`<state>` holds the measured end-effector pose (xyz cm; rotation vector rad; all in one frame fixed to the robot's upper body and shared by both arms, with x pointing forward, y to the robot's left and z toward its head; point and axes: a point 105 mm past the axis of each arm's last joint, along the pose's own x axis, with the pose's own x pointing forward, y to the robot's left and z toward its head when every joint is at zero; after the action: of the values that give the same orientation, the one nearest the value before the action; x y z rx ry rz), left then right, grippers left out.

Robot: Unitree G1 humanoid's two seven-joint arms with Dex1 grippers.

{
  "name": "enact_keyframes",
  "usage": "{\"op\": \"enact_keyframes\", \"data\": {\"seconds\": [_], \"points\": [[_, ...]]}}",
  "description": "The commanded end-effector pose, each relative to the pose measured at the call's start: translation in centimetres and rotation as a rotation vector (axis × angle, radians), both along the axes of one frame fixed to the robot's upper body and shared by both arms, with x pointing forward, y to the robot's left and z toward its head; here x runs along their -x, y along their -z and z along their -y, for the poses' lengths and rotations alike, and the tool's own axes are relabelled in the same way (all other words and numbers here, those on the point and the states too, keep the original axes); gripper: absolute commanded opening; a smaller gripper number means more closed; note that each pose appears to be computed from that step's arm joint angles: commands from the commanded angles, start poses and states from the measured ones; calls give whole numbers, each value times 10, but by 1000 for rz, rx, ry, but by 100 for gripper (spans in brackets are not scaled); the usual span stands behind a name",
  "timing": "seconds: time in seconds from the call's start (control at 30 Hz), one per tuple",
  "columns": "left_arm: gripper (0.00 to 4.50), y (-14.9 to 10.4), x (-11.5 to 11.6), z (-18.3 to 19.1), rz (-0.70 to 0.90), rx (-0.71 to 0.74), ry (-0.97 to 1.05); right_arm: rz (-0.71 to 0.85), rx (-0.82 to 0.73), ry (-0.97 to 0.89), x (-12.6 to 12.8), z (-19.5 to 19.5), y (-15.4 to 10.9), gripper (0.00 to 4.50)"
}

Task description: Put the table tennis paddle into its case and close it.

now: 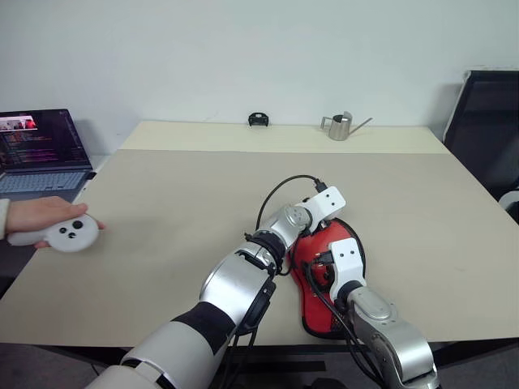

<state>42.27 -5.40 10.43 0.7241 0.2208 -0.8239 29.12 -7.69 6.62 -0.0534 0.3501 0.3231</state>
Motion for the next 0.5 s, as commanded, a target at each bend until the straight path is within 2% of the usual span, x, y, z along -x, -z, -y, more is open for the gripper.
{"op": "enact_keyframes", "data": {"seconds": [0.03, 0.23, 0.4, 0.5], "points": [[298, -11, 9, 22, 14, 46, 83, -307, 60, -42, 23, -4, 71, 450], [298, -34, -6, 2, 64, 97, 64, -286, 70, -65, 7, -3, 69, 450], [298, -58, -25, -32, 131, 127, 14, -270, 81, -83, -5, 2, 68, 450], [298, -72, -36, -67, 151, 162, -29, -261, 86, -84, -11, 8, 66, 450]]}}
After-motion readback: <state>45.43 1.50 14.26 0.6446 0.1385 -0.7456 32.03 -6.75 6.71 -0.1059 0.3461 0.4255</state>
